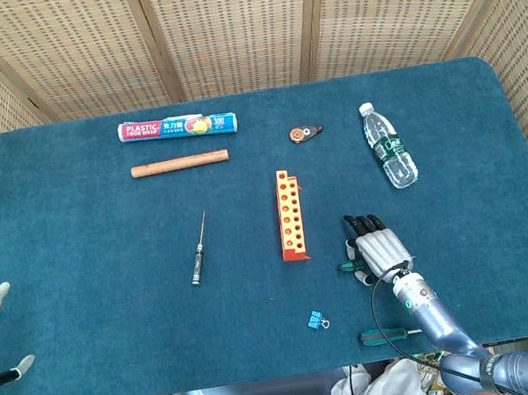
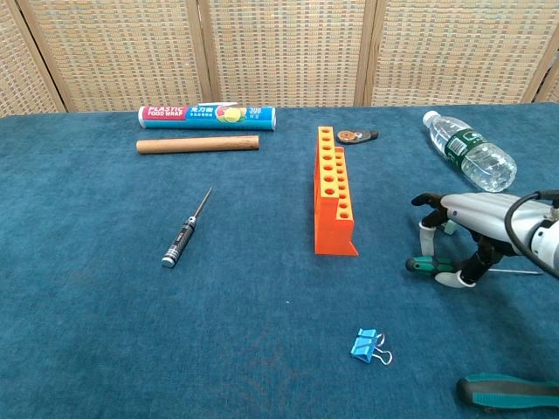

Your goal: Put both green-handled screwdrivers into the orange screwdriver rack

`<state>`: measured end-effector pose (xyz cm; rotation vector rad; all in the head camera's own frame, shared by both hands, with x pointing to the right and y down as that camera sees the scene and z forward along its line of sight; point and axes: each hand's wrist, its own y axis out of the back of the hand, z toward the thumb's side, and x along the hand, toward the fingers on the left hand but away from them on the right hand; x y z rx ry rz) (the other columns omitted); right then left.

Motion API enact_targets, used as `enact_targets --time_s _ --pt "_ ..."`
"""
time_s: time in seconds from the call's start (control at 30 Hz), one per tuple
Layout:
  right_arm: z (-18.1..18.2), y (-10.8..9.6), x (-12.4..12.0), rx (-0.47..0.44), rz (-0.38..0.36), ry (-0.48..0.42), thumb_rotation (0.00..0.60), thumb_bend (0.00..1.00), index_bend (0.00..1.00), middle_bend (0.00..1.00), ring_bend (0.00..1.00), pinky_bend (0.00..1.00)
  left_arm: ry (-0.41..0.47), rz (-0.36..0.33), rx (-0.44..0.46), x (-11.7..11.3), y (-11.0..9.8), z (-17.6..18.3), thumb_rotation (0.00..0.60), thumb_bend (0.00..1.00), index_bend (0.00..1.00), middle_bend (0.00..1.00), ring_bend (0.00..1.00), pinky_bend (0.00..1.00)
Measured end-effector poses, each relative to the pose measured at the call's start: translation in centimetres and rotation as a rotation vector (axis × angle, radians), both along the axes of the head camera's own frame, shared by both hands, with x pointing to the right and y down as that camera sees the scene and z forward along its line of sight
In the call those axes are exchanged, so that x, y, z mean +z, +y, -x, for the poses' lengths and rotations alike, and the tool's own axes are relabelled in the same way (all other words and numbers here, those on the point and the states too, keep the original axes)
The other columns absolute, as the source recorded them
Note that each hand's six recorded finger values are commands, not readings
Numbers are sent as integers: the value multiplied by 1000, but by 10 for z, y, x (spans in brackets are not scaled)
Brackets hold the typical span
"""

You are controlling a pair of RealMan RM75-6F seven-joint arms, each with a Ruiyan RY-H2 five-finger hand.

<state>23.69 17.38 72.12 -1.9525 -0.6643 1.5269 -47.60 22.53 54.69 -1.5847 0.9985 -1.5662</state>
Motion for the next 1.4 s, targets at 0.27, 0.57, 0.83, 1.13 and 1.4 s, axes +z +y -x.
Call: enact_targets --time_s 0.27,0.57,0.83,1.13,1.4 --pt "12 -14 -35 134 44 -228 600 393 592 6 0 0 10 2 -4 -1 0 0 600 0 0 0 0 0" --pt "22 -53 -110 204 -61 -456 600 400 599 56 0 0 32 5 -16 -3 -2 3 600 0 0 0 0 0" --pt "33 -76 -154 256 -82 -638 600 400 605 83 0 0 44 8 -28 -4 -5 7 600 0 0 0 0 0" --pt "54 -87 -157 363 16 -848 600 400 615 115 0 0 47 9 -18 -4 -4 5 600 0 0 0 0 0" --pt "69 -95 -136 523 74 -992 600 400 625 120 0 0 53 9 -25 -5 -6 7 600 0 0 0 0 0"
